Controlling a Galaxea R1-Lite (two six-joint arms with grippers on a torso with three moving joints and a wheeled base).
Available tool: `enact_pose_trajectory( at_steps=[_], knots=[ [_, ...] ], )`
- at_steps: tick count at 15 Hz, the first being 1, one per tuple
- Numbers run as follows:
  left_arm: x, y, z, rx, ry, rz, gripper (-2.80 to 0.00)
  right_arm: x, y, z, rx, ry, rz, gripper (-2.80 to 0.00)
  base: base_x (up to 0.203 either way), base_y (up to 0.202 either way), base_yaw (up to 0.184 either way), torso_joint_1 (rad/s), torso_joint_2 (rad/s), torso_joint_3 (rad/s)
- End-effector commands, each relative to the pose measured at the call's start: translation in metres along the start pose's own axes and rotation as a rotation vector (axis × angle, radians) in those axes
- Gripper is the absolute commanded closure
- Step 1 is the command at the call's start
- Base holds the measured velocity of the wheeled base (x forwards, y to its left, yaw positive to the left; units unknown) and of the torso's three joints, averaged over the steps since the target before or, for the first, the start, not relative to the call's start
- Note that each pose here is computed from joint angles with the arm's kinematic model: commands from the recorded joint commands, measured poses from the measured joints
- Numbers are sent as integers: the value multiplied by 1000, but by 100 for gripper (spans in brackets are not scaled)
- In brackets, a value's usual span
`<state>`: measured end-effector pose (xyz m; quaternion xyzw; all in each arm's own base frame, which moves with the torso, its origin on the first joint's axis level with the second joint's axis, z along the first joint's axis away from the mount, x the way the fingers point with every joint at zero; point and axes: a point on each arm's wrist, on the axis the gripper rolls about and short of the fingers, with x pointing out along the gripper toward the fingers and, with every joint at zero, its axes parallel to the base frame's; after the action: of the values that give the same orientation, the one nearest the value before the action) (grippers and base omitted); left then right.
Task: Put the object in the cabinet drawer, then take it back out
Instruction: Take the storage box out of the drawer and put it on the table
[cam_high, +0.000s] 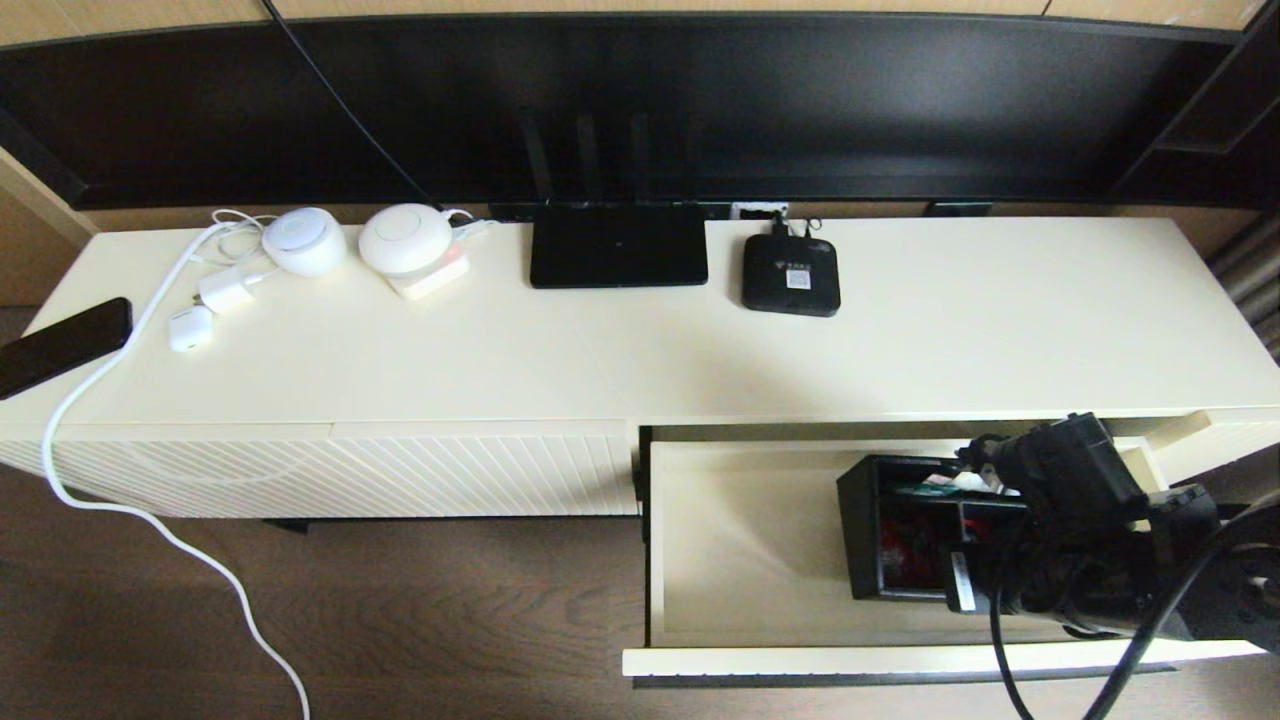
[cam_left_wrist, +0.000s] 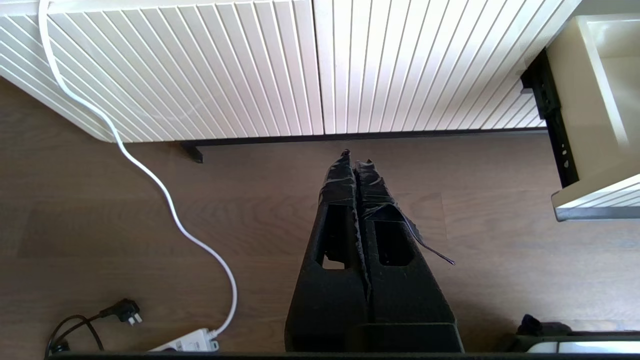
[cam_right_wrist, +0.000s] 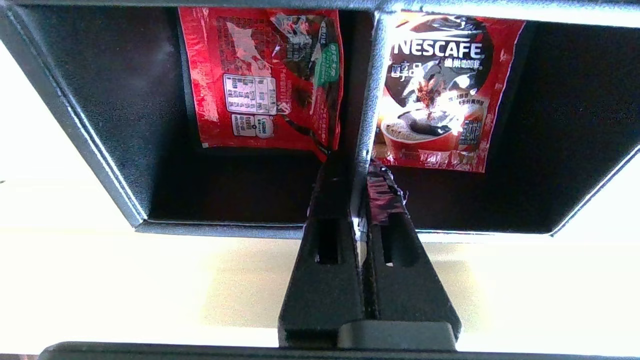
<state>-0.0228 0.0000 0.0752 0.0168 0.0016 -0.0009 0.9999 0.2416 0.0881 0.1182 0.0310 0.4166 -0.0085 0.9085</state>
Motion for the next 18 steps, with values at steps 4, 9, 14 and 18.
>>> enact_pose_trajectory(
  at_steps=[4, 9, 14, 18],
  knots=[
    [0, 0, 0, 0, 0, 0, 0, -24, -6, -6, 4, -47, 16, 0, 0, 0, 0, 0, 0, 0],
    [0, 0, 0, 0, 1, 0, 0, -40, -14, -19, -18, -63, 21, 0, 0, 0, 0, 0, 0, 0],
    [0, 0, 0, 0, 1, 0, 0, -53, -18, -25, -33, -82, 33, 0, 0, 0, 0, 0, 0, 0],
    [0, 0, 0, 0, 1, 0, 0, -67, -26, -37, -56, -65, 19, 0, 0, 0, 0, 0, 0, 0]
  ],
)
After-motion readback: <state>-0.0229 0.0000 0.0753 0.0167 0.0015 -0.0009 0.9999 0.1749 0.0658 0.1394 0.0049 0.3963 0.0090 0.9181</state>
